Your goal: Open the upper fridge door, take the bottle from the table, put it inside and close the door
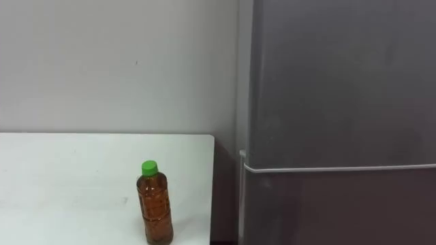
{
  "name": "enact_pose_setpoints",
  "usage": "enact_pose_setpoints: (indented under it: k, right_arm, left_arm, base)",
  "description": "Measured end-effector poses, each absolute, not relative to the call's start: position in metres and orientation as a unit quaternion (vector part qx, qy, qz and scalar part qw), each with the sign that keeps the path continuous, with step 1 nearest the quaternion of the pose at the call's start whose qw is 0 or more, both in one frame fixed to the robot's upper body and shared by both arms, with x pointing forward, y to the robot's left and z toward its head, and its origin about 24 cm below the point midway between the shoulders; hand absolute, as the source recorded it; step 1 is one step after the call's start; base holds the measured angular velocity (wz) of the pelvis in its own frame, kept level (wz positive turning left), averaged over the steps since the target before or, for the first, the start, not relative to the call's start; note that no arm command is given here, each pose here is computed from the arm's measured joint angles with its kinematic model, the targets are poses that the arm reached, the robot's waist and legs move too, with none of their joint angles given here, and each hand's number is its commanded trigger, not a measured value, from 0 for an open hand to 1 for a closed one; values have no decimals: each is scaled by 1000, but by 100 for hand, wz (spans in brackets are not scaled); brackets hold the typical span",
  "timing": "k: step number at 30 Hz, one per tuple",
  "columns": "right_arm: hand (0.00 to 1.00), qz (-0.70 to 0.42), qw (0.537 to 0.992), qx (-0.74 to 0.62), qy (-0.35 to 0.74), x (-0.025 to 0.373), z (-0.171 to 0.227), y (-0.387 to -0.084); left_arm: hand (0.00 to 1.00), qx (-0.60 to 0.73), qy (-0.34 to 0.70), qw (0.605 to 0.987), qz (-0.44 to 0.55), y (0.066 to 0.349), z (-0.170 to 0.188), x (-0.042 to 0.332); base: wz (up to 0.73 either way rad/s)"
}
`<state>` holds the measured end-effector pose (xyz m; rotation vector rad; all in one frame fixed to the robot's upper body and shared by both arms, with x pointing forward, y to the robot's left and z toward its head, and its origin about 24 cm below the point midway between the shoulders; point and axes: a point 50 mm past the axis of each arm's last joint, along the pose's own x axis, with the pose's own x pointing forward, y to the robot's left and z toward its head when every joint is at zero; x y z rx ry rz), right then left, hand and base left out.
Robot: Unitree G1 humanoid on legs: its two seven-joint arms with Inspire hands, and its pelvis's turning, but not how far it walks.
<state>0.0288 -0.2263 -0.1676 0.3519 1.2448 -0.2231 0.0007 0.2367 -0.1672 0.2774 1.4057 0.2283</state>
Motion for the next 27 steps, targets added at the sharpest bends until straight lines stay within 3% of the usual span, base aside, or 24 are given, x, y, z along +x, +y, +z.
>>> enact_pose_setpoints:
  k: [20,27]
  right_arm:
    - [0,-121,790,173,576,25,-168,-228]
    - [0,-142,788,172,574,24,-167,-232]
  left_arm:
    - [0,111,655,734,142,236,-168,-13]
    - [0,3,609,729,313,254,-162,-6]
  base:
    - [0]
    - [0]
